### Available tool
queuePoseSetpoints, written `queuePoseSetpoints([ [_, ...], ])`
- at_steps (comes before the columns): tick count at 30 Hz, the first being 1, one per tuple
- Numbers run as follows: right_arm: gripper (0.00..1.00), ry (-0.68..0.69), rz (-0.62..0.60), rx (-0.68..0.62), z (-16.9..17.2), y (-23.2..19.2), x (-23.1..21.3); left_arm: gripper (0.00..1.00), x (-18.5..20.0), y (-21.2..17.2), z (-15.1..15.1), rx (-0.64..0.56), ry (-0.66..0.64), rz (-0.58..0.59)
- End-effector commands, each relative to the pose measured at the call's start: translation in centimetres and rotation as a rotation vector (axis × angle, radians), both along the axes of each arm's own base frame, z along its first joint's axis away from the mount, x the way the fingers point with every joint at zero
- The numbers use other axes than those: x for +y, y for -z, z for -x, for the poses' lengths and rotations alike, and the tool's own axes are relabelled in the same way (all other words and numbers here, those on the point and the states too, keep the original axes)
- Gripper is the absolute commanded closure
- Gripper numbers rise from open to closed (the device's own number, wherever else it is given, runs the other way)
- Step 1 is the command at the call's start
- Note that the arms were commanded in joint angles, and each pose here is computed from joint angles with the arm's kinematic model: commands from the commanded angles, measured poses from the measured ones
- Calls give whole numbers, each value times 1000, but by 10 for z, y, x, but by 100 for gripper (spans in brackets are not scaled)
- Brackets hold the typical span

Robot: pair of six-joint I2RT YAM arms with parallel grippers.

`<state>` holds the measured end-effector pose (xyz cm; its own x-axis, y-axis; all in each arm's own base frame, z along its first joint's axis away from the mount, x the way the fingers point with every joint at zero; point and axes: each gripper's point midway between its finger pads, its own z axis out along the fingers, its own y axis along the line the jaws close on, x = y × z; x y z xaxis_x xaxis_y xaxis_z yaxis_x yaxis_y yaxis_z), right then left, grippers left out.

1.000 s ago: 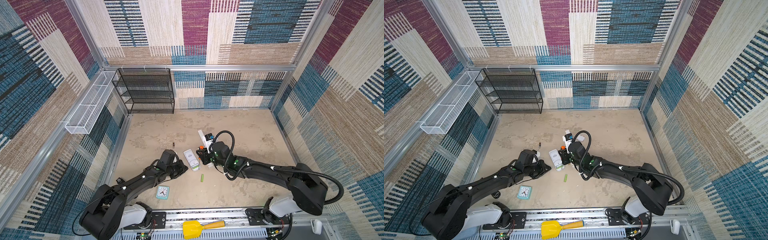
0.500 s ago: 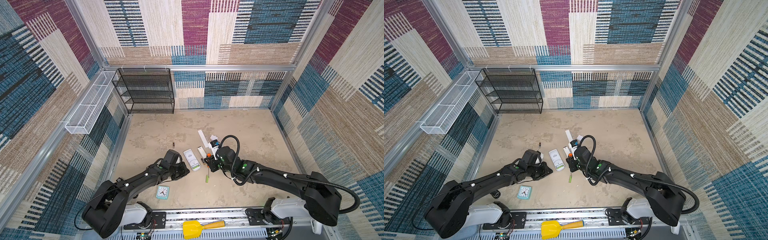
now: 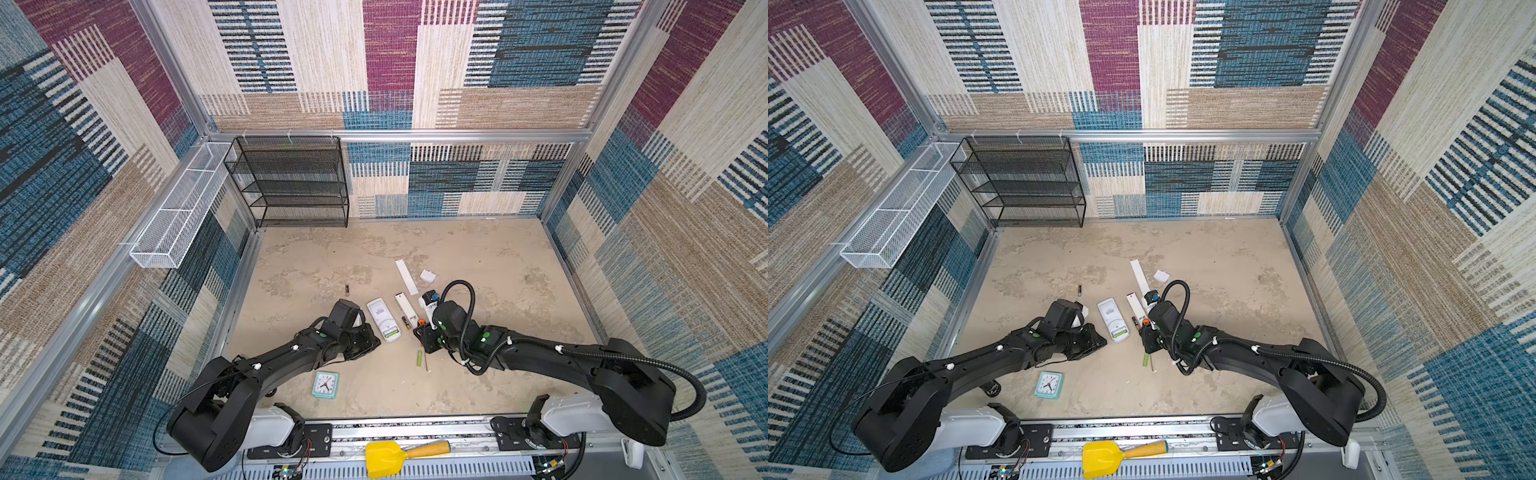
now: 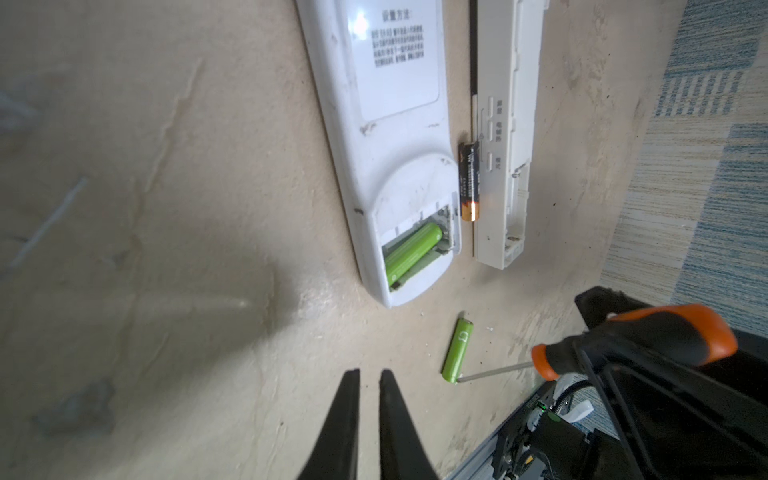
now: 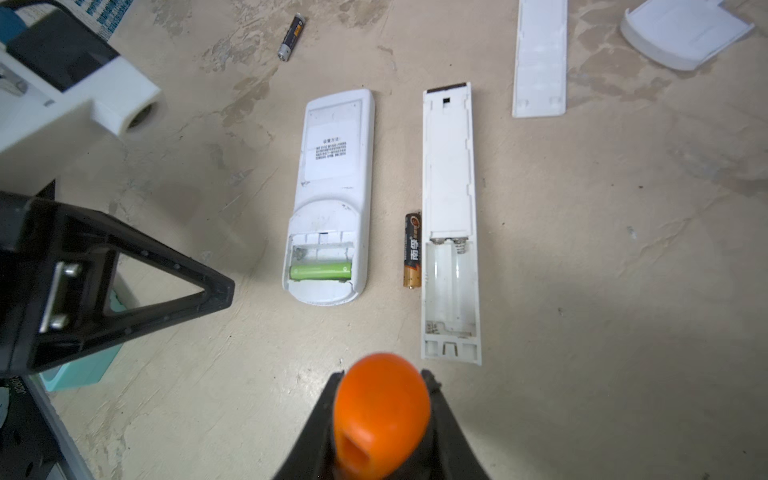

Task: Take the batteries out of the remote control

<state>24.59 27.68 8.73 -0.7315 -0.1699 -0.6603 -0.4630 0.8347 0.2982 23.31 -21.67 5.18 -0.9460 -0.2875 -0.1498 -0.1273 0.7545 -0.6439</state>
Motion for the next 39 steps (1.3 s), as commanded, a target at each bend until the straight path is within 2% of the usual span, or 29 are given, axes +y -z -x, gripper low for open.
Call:
queuePoseSetpoints([
  [1,100,27,-24,-56,-13,-13,4,85,-1,-2,-2,-24,5,4],
  [8,100,27,-25,-53,-13,-14,4,85,-2,0,-3,-22,10,7],
  [12,100,27,-44,-77,-15,-30,6,85,-2,-2,-3,-28,12,8],
  [18,100,3,-66,-135,-28,-58,19,77,-2,-14,-11,-61,14,0],
  [26,100,34,-107,-147,-46,-62,27,76,-14,-54,-66,-174,96,-63],
  [33,100,132,-100,-258,-89,-78,23,77,-34,-66,-121,-172,140,-98],
  [39,100,116,-77,-355,-128,-94,42,77,-18,-66,-130,-163,73,-113],
])
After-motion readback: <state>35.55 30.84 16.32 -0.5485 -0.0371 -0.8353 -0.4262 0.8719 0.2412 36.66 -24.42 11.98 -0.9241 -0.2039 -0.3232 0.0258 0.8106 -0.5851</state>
